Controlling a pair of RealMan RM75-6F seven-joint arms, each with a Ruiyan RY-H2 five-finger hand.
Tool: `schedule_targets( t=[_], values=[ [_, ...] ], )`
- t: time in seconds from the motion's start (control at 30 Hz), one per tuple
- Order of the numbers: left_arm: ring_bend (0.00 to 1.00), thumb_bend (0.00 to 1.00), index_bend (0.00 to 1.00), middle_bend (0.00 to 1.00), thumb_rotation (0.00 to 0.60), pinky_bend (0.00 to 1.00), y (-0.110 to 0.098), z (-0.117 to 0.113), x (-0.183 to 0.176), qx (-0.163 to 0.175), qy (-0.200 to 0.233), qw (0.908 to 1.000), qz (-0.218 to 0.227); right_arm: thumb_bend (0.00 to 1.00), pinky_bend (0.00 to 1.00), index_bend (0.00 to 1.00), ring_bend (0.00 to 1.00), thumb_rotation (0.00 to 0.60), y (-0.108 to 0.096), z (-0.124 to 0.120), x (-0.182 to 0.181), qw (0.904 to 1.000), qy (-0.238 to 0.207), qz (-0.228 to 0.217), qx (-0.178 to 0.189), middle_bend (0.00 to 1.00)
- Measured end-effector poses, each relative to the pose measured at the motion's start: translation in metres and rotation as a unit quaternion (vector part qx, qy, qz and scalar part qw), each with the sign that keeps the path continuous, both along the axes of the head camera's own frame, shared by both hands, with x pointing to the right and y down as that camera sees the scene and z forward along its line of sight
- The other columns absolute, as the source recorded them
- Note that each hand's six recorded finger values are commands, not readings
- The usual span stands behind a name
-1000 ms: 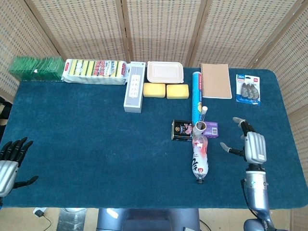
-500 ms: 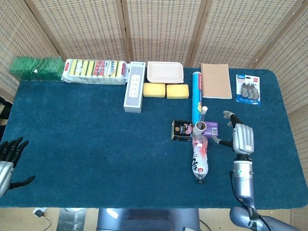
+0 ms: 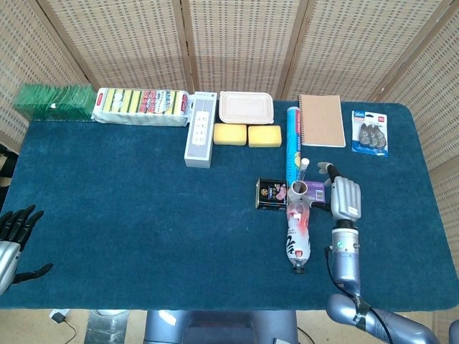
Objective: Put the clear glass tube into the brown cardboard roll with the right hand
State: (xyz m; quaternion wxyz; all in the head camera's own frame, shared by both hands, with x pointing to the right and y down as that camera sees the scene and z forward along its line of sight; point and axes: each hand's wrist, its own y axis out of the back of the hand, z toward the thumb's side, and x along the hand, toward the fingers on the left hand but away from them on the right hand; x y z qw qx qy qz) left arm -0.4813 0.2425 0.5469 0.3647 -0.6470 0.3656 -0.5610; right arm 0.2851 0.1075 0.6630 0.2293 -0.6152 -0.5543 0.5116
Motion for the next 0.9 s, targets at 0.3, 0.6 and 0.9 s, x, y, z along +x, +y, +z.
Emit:
schedule_targets(
  t=[0.3, 0.6, 0.9],
  values=[
    [0.0, 0.08, 0.02, 0.0, 0.539, 0.0, 0.001, 0.0, 0.001, -0.004, 0.001, 1.0, 0.004, 0.17, 0.68, 0.28, 0.51, 0.513, -0.007, 0.003, -0.015, 1.0, 0.005, 0.004, -0.005, 0.38],
    [0.0, 0.08, 0.02, 0.0, 0.535, 0.0, 0.001, -0.001, -0.002, -0.002, 0.005, 1.0, 0.002, 0.17, 0.7, 0.31, 0.54, 0.513, -0.01, 0.008, -0.022, 0.9999, 0.011, 0.006, -0.006, 0.41],
    [0.0, 0.08, 0.02, 0.0, 0.538, 0.0, 0.001, -0.001, -0.002, -0.004, 0.006, 1.0, 0.004, 0.18, 0.71, 0.34, 0.56, 0.509, -0.01, 0.012, -0.031, 0.9998, 0.019, -0.001, -0.006, 0.43]
  ],
)
